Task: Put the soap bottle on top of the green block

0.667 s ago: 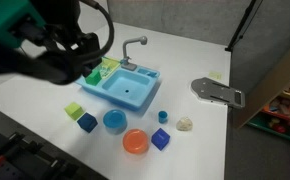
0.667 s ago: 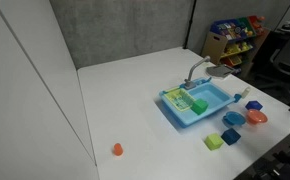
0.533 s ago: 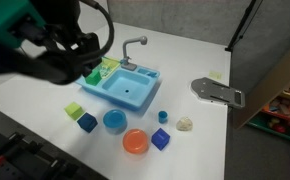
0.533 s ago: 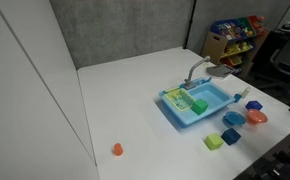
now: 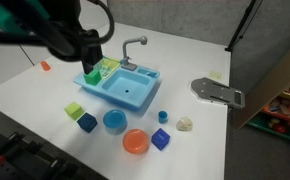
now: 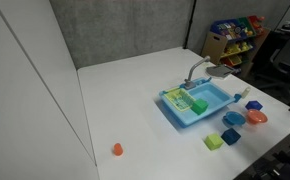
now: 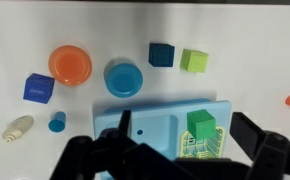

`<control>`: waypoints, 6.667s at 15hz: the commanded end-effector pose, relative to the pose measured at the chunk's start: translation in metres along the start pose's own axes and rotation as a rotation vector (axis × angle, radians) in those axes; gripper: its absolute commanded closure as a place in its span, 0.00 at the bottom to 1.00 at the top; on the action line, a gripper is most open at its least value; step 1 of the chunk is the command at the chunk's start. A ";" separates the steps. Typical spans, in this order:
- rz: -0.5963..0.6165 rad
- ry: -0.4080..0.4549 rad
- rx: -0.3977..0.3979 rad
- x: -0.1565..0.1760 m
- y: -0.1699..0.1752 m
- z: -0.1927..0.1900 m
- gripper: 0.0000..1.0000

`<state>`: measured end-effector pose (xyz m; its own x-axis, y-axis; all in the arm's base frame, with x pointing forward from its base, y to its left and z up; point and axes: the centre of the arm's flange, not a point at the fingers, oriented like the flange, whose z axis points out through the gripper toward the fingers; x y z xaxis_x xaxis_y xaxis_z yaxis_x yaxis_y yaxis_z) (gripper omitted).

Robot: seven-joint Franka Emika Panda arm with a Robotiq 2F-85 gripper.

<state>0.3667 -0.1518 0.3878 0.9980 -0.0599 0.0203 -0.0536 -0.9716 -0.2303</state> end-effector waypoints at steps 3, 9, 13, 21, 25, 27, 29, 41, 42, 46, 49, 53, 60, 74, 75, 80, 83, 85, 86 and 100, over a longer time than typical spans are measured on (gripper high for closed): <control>0.001 0.015 -0.063 0.048 -0.011 0.005 0.00; 0.020 0.039 -0.132 0.103 -0.018 0.022 0.00; 0.063 0.045 -0.172 0.142 -0.020 0.038 0.00; 0.232 0.062 -0.243 0.203 0.004 0.075 0.00; 0.314 0.055 -0.286 0.209 0.038 0.091 0.00; 0.354 0.043 -0.305 0.206 0.061 0.097 0.00; 0.391 0.027 -0.321 0.200 0.086 0.104 0.00; 0.518 0.078 -0.399 0.170 0.198 0.148 0.00; 0.526 0.083 -0.401 0.169 0.204 0.152 0.00; 0.571 0.097 -0.390 0.168 0.219 0.161 0.00; 0.539 0.074 -0.397 0.156 0.213 0.166 0.00; 0.559 0.110 -0.428 0.160 0.219 0.169 0.00; 0.628 0.209 -0.416 0.159 0.246 0.191 0.00; 0.682 0.268 -0.437 0.176 0.288 0.266 0.00; 0.678 0.265 -0.439 0.177 0.289 0.270 0.00; 0.664 0.252 -0.448 0.180 0.289 0.278 0.34; 0.658 0.239 -0.452 0.178 0.284 0.272 0.60; 0.655 0.229 -0.449 0.178 0.276 0.260 0.75; 0.649 0.226 -0.448 0.179 0.271 0.255 0.84; 0.433 0.267 -0.360 0.203 0.130 0.160 0.90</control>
<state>0.5871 -0.2841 0.1814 0.8011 -0.5253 0.2869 -0.5664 -0.8203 0.0795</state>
